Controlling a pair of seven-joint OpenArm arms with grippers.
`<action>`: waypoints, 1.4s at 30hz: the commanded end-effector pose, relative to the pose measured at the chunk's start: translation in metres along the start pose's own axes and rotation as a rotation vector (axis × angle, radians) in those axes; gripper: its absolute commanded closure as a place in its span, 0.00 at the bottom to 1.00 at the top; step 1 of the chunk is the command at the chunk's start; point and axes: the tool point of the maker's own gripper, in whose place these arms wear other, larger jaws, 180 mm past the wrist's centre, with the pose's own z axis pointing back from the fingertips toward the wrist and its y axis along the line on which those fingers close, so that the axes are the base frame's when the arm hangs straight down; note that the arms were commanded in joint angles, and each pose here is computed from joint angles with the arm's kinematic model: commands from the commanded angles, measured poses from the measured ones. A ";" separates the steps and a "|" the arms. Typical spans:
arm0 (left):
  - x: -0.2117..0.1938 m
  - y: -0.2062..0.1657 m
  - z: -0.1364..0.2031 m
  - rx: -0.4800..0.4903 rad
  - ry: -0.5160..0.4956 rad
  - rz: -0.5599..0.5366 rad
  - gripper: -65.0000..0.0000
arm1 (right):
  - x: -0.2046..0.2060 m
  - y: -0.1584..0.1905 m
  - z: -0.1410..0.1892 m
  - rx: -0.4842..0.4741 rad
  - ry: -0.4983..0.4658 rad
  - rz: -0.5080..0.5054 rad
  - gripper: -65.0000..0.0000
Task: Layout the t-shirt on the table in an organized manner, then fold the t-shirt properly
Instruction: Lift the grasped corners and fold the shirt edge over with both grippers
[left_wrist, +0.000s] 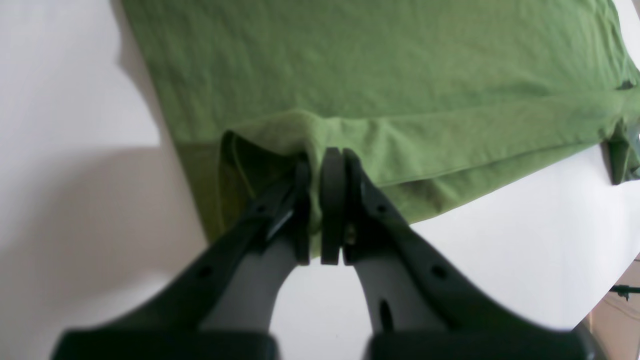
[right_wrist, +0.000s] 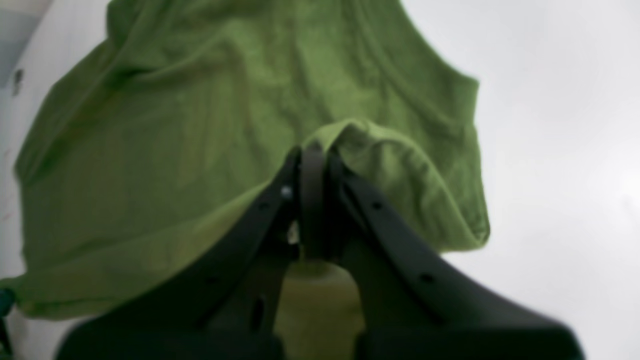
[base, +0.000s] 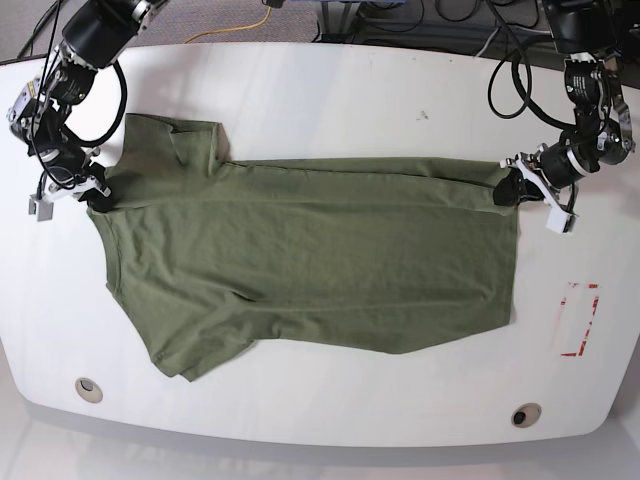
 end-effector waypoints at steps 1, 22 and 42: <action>0.019 0.003 0.003 -0.004 -0.047 -0.010 0.99 | 0.031 0.005 0.002 -0.006 -0.069 0.048 1.00; 0.006 0.013 0.000 0.007 -0.019 0.036 0.81 | 0.032 0.001 -0.010 -0.101 -0.039 0.098 0.37; 0.020 0.025 0.006 0.058 -0.010 -0.030 0.00 | 0.022 0.005 0.032 -0.102 -0.080 0.185 0.00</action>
